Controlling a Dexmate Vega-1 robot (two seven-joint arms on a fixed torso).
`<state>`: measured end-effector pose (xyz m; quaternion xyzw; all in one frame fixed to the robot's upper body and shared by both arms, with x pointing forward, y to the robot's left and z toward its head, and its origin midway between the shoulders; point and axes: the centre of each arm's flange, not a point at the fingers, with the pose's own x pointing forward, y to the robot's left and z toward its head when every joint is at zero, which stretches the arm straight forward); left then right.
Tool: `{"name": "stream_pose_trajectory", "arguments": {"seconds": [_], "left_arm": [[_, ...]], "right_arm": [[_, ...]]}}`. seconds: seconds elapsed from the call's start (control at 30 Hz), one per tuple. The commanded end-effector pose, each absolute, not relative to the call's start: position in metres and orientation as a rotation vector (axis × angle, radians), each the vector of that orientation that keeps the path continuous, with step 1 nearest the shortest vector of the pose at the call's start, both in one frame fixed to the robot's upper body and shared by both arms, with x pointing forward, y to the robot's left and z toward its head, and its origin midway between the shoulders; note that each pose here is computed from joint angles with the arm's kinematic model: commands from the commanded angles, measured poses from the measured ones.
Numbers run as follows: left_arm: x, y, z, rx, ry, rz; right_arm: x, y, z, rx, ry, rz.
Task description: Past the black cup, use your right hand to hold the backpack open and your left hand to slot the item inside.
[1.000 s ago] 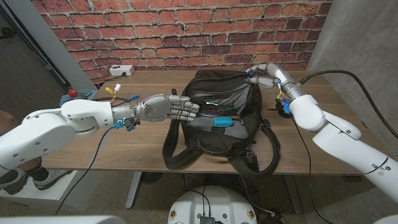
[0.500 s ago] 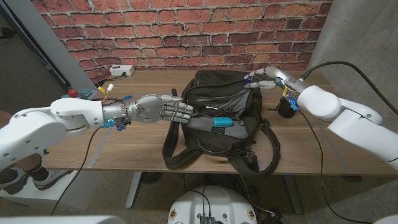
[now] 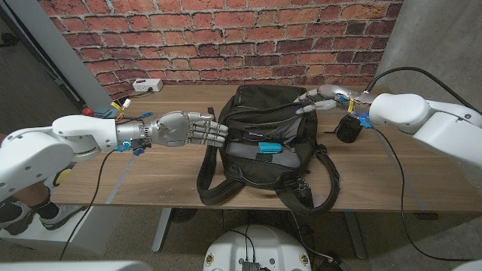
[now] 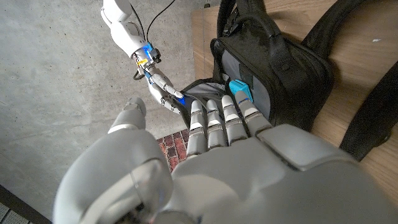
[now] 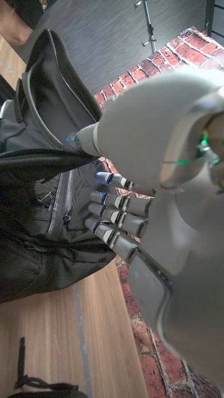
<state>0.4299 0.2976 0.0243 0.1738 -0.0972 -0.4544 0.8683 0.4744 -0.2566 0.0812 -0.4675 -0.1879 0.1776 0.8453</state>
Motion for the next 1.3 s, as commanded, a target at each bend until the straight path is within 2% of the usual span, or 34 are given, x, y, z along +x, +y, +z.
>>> {"name": "stream_pose_trajectory", "arguments": {"seconds": [0.03, 0.8, 1.3], "left_arm": [[0.433, 0.303, 0.027, 0.355, -0.204, -0.955], [0.44, 0.307, 0.031, 0.343, -0.176, -0.988], [0.433, 0.317, 0.03, 0.316, -0.174, -1.018]], "right_arm": [[0.472, -0.265, 0.084, -0.977, -0.322, 0.452], [0.472, -0.283, 0.089, -0.932, -0.157, 0.654], [0.462, -0.291, 0.089, -0.878, -0.123, 0.675]]}}
